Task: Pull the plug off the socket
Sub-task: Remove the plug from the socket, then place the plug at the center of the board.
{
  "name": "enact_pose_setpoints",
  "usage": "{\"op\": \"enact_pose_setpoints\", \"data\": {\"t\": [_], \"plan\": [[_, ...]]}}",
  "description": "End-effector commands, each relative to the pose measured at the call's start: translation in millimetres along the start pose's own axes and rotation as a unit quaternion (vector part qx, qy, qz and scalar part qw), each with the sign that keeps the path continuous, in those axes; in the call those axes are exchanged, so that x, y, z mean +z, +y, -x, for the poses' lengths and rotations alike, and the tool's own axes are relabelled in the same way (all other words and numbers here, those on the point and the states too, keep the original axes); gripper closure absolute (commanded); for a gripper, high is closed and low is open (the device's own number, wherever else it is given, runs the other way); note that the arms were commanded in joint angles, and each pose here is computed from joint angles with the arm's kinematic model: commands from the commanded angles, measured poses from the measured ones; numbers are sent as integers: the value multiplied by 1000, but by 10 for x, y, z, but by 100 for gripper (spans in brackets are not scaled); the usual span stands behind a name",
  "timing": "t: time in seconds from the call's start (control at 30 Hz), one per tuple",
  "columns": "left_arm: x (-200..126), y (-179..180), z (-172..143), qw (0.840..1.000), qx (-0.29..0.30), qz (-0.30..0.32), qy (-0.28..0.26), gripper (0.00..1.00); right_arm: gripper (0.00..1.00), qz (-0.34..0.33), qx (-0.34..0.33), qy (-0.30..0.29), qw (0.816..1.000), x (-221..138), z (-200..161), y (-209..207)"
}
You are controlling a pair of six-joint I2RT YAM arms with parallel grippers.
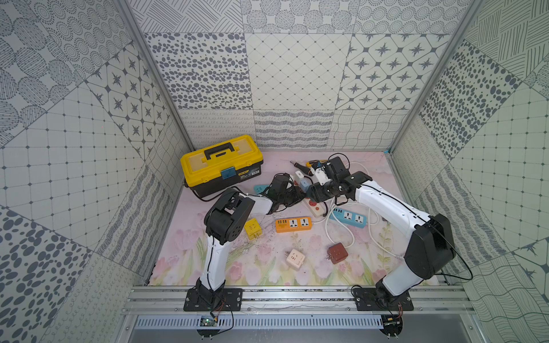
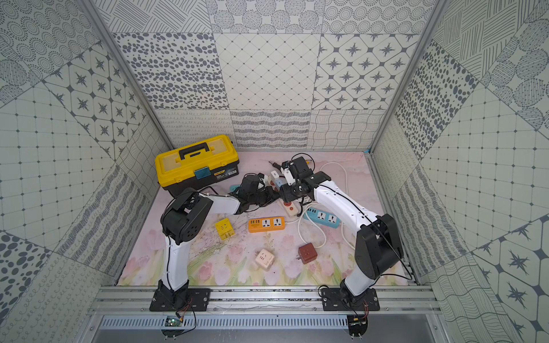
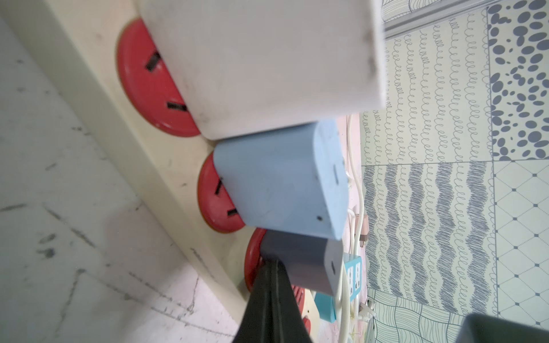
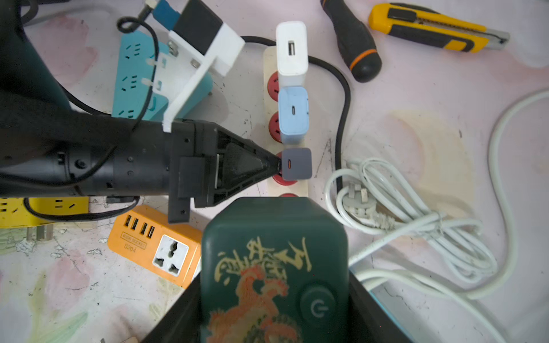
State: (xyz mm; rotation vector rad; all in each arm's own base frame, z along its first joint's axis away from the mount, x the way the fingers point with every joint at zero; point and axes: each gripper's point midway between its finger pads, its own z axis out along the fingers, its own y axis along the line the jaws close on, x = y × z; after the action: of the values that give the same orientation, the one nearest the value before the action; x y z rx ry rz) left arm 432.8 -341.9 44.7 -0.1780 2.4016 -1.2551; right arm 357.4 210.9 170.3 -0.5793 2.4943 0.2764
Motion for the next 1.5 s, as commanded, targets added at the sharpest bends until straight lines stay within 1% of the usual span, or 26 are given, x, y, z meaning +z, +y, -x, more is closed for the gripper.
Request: {"op": "enact_pose_setpoints", "data": {"t": [0.0, 0.13, 0.27, 0.4, 0.47, 0.53, 0.6, 0.67, 0.7, 0.83, 1.0, 1.03, 1.1, 1.2, 1.3, 1.47], "plan": [[-160, 1119, -842, 960, -101, 225, 133, 100, 100, 33, 46, -71, 996, -296, 155, 24], [-31, 736, -633, 974, -88, 165, 128, 100, 100, 74, 90, -101, 988, -405, -8, 63], [-76, 209, -286, 984, -53, 129, 112, 100, 100, 79, 127, -92, 984, -428, -171, 64], [-298, -343, 47, 992, -28, 89, 82, 100, 100, 105, 166, -86, 977, -433, -291, 139], [-421, -592, 162, 996, -19, 61, 69, 100, 100, 138, 190, -75, 969, -415, -344, 245], [-563, -802, 264, 998, -14, 33, 59, 98, 100, 193, 205, -64, 957, -395, -388, 441], [-707, -955, 341, 999, -6, 11, 49, 96, 100, 228, 201, -58, 951, -390, -407, 649], [-857, -1129, 385, 999, 17, -17, 40, 93, 100, 235, 190, -52, 952, -363, -434, 857], [-949, -1169, 411, 999, 27, -16, 32, 92, 100, 241, 186, -49, 951, -344, -437, 980], [-1354, -1208, 538, 998, 62, 10, -16, 87, 100, 268, 187, -41, 944, -247, -454, 1428], [-1834, -1104, 648, 992, 90, 50, -70, 73, 98, 290, 150, -11, 945, -71, -571, 1965], [-1919, -1071, 657, 991, 96, 60, -77, 70, 98, 292, 146, -4, 945, -26, -599, 2044], [-2099, -1011, 671, 986, 112, 82, -93, 57, 97, 302, 138, 8, 943, 67, -672, 2241], [-2314, -911, 683, 978, 133, 115, -109, 48, 93, 320, 129, 31, 938, 177, -783, 2527], [-2501, -794, 704, 972, 141, 140, -123, 44, 90, 334, 112, 55, 934, 272, -923, 2796], [-2737, -612, 740, 967, 131, 156, -151, 41, 84, 345, 89, 87, 930, 388, -1120, 3080]]}}
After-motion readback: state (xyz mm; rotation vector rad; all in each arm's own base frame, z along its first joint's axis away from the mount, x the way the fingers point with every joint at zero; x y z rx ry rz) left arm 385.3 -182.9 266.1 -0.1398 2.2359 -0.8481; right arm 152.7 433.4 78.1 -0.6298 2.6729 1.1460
